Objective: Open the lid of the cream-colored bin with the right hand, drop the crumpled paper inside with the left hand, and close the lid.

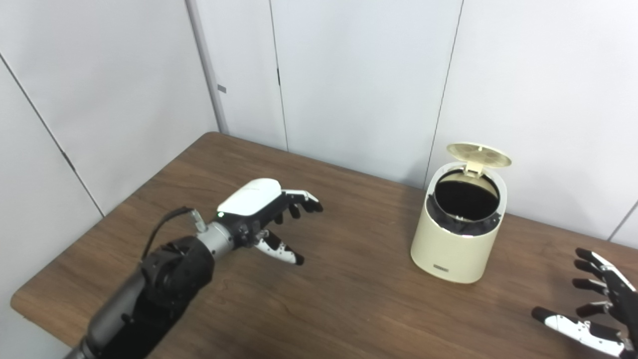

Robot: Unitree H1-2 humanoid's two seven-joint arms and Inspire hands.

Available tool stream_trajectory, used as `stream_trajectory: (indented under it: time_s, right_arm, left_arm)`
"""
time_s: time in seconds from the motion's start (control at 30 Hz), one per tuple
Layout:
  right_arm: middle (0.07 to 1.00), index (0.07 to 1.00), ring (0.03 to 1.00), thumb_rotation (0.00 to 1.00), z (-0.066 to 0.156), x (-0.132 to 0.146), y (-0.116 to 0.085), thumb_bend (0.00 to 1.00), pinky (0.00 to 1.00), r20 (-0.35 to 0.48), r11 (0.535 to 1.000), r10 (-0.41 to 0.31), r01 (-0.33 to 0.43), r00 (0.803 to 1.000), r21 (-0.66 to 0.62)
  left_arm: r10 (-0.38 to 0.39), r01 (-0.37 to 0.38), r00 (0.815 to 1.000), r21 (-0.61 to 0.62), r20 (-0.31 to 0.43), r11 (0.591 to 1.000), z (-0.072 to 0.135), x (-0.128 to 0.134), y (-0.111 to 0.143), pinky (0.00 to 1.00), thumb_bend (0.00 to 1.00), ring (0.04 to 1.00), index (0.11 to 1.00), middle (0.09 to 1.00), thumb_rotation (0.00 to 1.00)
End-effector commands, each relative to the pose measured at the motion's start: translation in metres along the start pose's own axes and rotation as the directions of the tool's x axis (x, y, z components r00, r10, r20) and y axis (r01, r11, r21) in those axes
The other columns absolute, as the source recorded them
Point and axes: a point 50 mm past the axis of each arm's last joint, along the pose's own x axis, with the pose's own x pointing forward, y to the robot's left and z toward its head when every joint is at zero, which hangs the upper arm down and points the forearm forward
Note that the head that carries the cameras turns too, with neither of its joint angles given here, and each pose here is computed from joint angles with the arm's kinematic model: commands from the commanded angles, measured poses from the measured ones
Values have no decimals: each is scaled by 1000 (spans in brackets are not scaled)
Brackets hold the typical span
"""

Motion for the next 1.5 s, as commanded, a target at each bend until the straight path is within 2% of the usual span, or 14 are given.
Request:
stream_trajectory:
  time_s: [0.0,0.17,0.3,0.4,0.53,0.7,0.9,1.03,1.13,1.27,1.37,1.47]
  right_arm:
    - [842,858,761,272,18,7,-17,790,477,84,999,-37,38,996,-13]
    - [845,857,736,263,19,8,-18,788,424,90,999,-42,44,995,-17]
    - [854,855,728,260,19,8,-19,792,391,91,998,-49,51,995,-21]
    - [849,847,718,256,20,9,-21,797,377,90,998,-52,54,995,-21]
    - [836,847,720,315,20,11,-21,833,374,98,999,-51,52,994,-15]
    - [830,840,719,274,24,13,-19,822,366,98,999,-52,53,994,-8]
    - [842,831,708,259,24,14,-21,817,339,94,998,-56,57,994,-13]
    - [820,826,703,272,23,14,-22,838,343,95,998,-56,57,994,-10]
    - [818,829,704,278,25,15,-21,836,337,96,998,-53,55,994,-16]
    - [827,830,707,248,26,14,-19,814,334,96,999,-51,52,994,-9]
    - [827,832,717,230,26,14,-18,801,339,93,999,-49,50,994,-10]
    - [830,838,720,223,26,13,-18,794,349,93,999,-48,50,995,-13]
  left_arm:
    - [70,-68,997,115,-13,991,-2,-1,32,556,808,719,784,787,85]
    - [59,-45,996,184,-74,982,-19,-5,43,557,846,729,786,790,59]
    - [44,-9,991,265,-127,964,-38,-12,51,601,863,737,796,788,55]
    - [38,3,989,276,-144,961,-48,-14,53,595,871,727,798,786,40]
    - [24,25,983,267,-180,963,-66,-14,52,579,884,736,758,789,12]
    - [-3,64,975,271,-220,960,-89,-13,45,583,904,737,762,787,22]
    - [-50,136,958,296,-283,945,-99,-14,43,621,898,794,809,831,61]
    - [-60,146,955,284,-292,948,-104,-14,41,613,901,774,808,824,40]
    - [-72,167,944,279,-321,946,-112,-14,36,601,885,771,811,840,37]
    - [-75,165,940,251,-333,954,-118,-13,30,608,878,782,802,846,21]
    - [-75,165,937,241,-341,956,-122,-12,26,655,857,785,804,830,24]
    - [-70,161,937,244,-343,956,-122,-13,22,630,843,757,798,805,26]
